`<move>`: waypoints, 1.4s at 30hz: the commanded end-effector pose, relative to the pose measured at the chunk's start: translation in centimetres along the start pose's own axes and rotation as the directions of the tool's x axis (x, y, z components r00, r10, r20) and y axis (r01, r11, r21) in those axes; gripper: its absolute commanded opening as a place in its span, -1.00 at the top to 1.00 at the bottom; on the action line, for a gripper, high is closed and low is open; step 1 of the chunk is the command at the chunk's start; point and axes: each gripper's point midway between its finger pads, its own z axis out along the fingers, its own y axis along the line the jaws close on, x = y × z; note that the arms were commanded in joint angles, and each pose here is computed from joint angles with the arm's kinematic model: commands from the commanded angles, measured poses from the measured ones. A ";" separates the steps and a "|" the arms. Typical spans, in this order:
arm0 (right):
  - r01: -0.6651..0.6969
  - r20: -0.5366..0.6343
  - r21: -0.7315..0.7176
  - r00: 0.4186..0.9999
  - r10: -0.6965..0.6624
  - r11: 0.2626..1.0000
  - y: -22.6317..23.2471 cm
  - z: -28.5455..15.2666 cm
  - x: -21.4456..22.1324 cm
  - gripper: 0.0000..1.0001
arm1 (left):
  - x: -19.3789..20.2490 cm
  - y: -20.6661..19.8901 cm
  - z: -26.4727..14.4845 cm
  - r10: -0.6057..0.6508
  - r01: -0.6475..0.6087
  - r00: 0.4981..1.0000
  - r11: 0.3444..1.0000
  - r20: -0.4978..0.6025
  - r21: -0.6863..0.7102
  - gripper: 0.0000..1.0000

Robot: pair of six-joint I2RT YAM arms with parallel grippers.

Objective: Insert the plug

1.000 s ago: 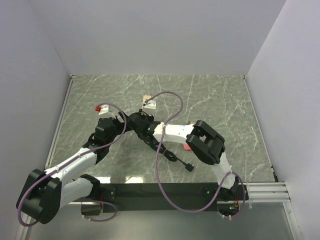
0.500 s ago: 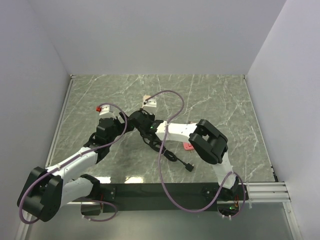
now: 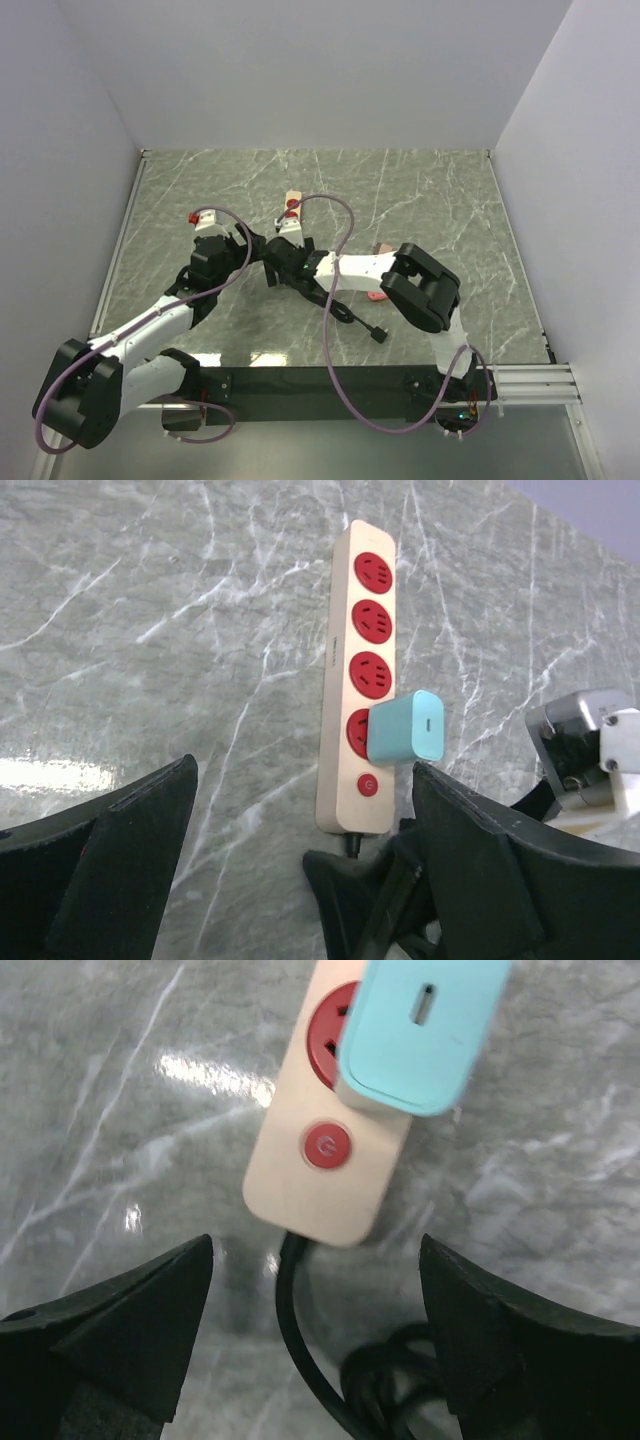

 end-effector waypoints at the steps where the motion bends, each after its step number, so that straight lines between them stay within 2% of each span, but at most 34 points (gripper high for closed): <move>1: -0.015 0.113 -0.101 0.993 0.026 0.995 1.2 -3.4 -4.9 -0.81 | -1.7 -0.9 -0.1 0.001 -0.002 0.999 1.000 0.044 0.020 -0.88; 12: -0.048 0.286 -0.223 0.952 0.112 0.974 -1.0 -11.2 -9.1 -0.88 | -2.5 -0.6 -0.8 0.005 -0.005 0.997 1.000 0.074 0.003 -0.89; 16: -0.082 0.305 -0.159 0.944 0.128 0.984 -4.1 -13.1 -8.8 -0.89 | -2.5 -0.7 -0.8 0.009 -0.010 0.997 1.000 0.076 0.013 -0.89; 19: -0.128 0.300 -0.039 0.945 0.134 0.991 -8.1 -13.2 -7.6 -0.90 | -2.4 -0.8 -0.7 0.017 -0.019 0.997 1.000 0.075 0.021 -0.88; 23: -0.263 0.229 0.087 0.944 0.238 0.961 -15.1 -11.5 -4.1 -0.91 | -2.2 -1.1 -0.5 0.024 -0.027 0.997 0.999 0.068 0.038 -0.87; 27: -0.328 0.191 0.127 0.934 0.302 0.936 -18.4 -11.0 -1.3 -0.91 | -1.9 -1.3 -0.4 0.027 -0.030 0.998 0.998 0.059 0.046 -0.87; 37: -0.306 0.049 0.307 0.951 0.306 0.901 -20.9 -9.2 4.5 -0.91 | -1.6 -2.5 -0.5 0.055 -0.060 0.997 0.992 0.048 0.112 -0.86; 42: -0.294 0.022 0.321 0.953 0.303 0.900 -21.3 -8.1 5.2 -0.91 | -1.6 -3.2 -0.7 0.067 -0.073 0.996 0.989 0.051 0.128 -0.85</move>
